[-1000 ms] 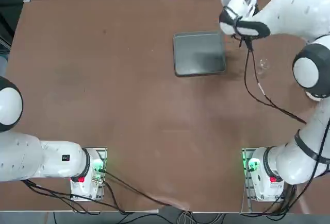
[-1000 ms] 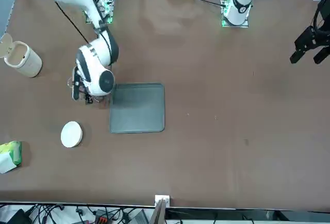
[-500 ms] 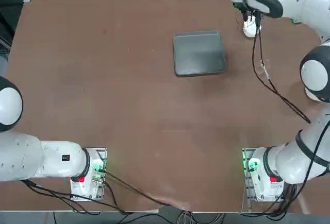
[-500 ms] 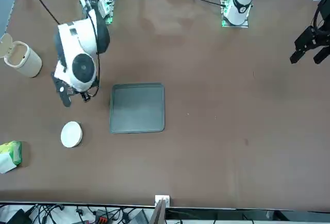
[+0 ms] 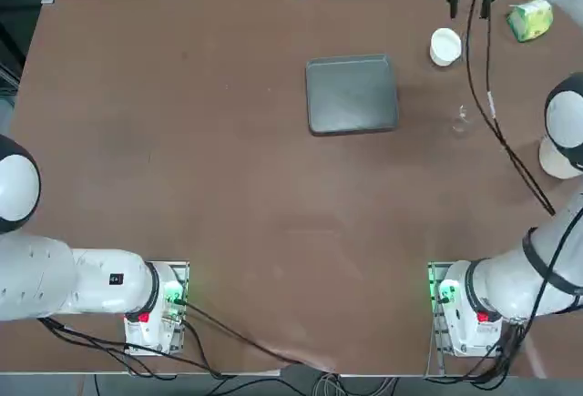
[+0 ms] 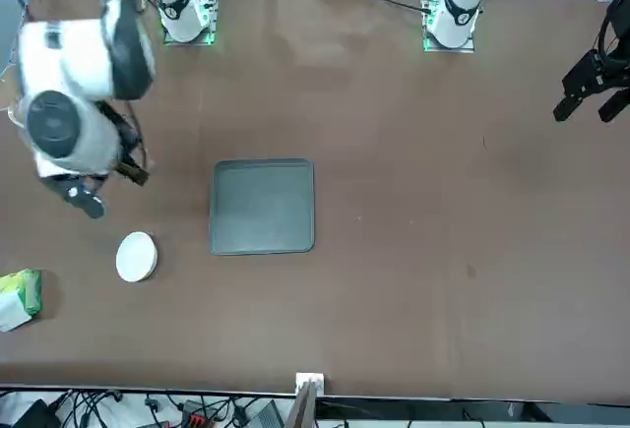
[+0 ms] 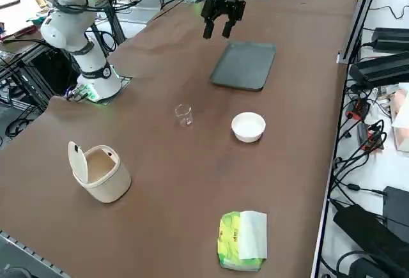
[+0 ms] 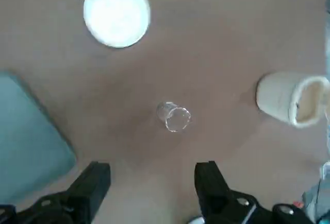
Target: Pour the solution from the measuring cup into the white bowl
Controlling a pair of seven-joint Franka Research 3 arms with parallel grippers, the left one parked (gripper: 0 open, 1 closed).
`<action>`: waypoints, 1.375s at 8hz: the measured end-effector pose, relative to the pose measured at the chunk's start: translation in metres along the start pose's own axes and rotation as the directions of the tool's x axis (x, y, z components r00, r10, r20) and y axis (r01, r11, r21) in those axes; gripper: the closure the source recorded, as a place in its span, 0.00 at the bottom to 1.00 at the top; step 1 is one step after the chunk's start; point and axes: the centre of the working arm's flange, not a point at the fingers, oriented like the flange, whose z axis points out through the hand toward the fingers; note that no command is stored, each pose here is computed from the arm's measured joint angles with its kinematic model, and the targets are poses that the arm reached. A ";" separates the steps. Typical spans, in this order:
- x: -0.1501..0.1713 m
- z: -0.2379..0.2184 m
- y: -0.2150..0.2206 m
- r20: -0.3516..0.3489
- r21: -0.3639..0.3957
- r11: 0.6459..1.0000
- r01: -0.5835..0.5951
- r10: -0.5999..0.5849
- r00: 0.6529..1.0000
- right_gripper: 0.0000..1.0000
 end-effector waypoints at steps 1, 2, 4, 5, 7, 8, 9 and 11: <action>0.007 -0.006 0.030 0.022 0.088 0.990 0.109 -0.111 0.994 0.00; 0.012 -0.013 0.059 0.015 0.181 0.964 0.192 -0.198 0.980 0.00; 0.004 -0.035 0.091 -0.054 0.255 0.913 0.317 -0.314 0.948 0.00; -0.006 -0.047 0.094 -0.087 0.257 0.893 0.369 -0.359 0.929 0.00; -0.024 -0.061 0.097 -0.151 0.255 0.875 0.411 -0.384 0.911 0.00; -0.032 -0.063 0.102 -0.179 0.271 0.871 0.409 -0.372 0.911 0.00; -0.040 -0.063 0.112 -0.196 0.286 0.867 0.407 -0.363 0.911 0.00; -0.055 -0.066 0.133 -0.239 0.297 0.862 0.410 -0.349 0.906 0.00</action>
